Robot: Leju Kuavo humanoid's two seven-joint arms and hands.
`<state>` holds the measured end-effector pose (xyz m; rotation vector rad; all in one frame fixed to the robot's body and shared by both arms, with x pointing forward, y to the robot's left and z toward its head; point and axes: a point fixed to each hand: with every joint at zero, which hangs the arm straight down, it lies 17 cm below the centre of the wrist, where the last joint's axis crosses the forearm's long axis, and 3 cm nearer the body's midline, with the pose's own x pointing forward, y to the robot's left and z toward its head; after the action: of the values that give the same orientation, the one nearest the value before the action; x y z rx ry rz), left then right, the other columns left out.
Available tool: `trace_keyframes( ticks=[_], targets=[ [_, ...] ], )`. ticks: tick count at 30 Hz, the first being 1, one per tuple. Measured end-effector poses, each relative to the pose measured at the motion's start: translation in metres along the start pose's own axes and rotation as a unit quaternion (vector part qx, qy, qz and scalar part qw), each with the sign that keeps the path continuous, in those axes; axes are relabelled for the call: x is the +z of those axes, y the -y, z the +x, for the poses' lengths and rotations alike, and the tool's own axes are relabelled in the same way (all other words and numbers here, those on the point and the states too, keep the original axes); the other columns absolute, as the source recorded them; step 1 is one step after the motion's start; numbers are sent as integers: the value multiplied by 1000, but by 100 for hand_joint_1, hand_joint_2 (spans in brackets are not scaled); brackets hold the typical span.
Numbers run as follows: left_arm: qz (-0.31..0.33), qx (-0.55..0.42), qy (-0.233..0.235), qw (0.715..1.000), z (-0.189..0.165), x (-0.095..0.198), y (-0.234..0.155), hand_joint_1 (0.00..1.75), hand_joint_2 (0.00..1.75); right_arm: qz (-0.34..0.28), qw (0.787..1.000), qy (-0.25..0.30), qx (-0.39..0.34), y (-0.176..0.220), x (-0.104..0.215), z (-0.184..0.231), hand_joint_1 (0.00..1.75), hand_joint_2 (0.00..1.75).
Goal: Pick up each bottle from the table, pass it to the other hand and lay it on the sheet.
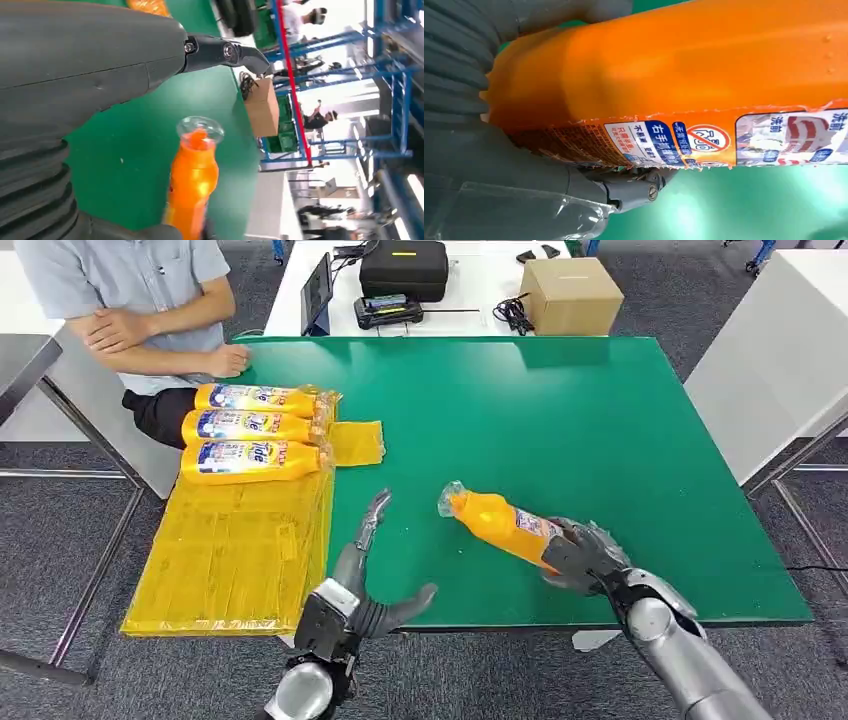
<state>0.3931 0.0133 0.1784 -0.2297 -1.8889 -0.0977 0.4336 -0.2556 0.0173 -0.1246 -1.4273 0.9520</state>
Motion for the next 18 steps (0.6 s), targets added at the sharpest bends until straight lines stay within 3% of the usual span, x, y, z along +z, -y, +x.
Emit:
trace_keyframes(
  ticks=[6, 9, 18],
  targets=[
    [51, 147, -88, 984, -32, 1, -15, 0, 175, -33, 994, 70, -77, -14, -11, 63, 175, 175],
    [65, 276, -150, 947, -51, 6, -12, 0, 175, -37, 987, 110, -109, -16, -19, 97, 175, 175],
    [90, 314, -165, 930, -64, 10, -19, 0, 175, -27, 974, 166, -154, -30, -36, 155, 175, 175]
  ],
)
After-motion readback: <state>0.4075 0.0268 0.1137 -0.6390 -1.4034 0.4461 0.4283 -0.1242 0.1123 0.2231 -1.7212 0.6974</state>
